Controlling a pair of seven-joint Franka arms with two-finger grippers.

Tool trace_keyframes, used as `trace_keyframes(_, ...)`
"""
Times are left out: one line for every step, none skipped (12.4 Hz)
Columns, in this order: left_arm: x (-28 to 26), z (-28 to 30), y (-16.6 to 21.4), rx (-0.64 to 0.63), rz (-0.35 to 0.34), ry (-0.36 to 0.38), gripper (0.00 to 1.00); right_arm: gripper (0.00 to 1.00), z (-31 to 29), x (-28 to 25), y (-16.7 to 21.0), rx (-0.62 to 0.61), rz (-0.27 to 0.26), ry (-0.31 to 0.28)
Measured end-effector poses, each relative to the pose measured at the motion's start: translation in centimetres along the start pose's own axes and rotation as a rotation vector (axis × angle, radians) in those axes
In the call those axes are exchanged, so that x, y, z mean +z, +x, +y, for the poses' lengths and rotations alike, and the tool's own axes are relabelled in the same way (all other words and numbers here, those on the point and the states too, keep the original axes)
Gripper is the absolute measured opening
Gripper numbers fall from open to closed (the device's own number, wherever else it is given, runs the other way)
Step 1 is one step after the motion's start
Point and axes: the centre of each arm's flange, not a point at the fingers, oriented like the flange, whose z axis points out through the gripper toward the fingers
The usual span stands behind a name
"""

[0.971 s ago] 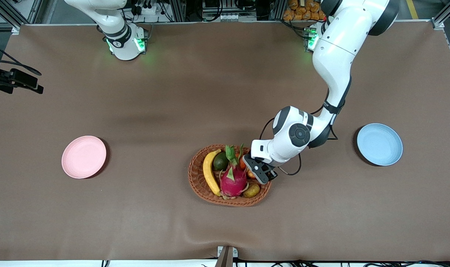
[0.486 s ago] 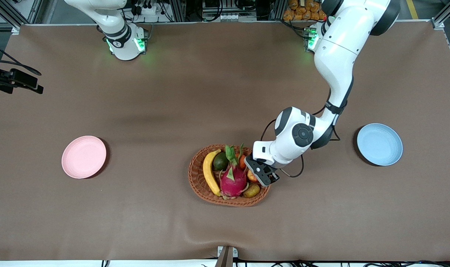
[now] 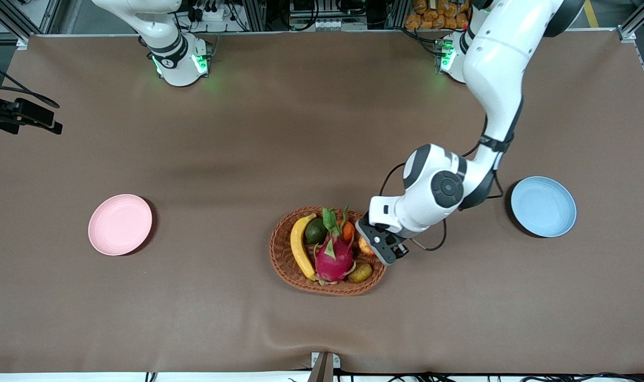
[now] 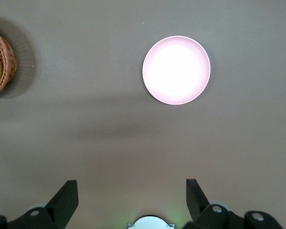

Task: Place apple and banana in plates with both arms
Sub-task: 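Carry the apple to the blue plate while the right gripper reaches out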

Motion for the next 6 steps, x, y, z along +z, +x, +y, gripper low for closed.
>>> trace_keyframes(-1.7,-1.1,-0.7,-0.022,-0.023,-0.010,0.74,1.00,-0.3,0.2,0.0,-0.006,-0.004,0.001)
trace_keyframes(-3.1,-2.8,-1.9,-0.053,-0.049,-0.022,0.74,1.00,-0.9,0.5,0.2,-0.017,-0.009,0.002)
trace_keyframes(-4.4,-4.7,-3.2,-0.090,-0.069,-0.031,0.74,1.00,-1.7,1.0,0.4,-0.031,-0.011,0.001)
trace_keyframes(-5.7,-6.8,-4.8,-0.133,-0.082,-0.035,0.74,1.00,-2.7,1.6,0.8,-0.048,-0.009,0.000)
trace_keyframes(-7.1,-8.8,-6.4,-0.174,-0.096,-0.040,0.74,1.00,-3.8,2.7,1.5,-0.068,-0.006,-0.003)
trace_keyframes(-8.4,-10.7,-8.2,-0.221,-0.117,-0.052,0.74,1.00,-5.0,4.1,2.4,-0.089,-0.005,-0.005)
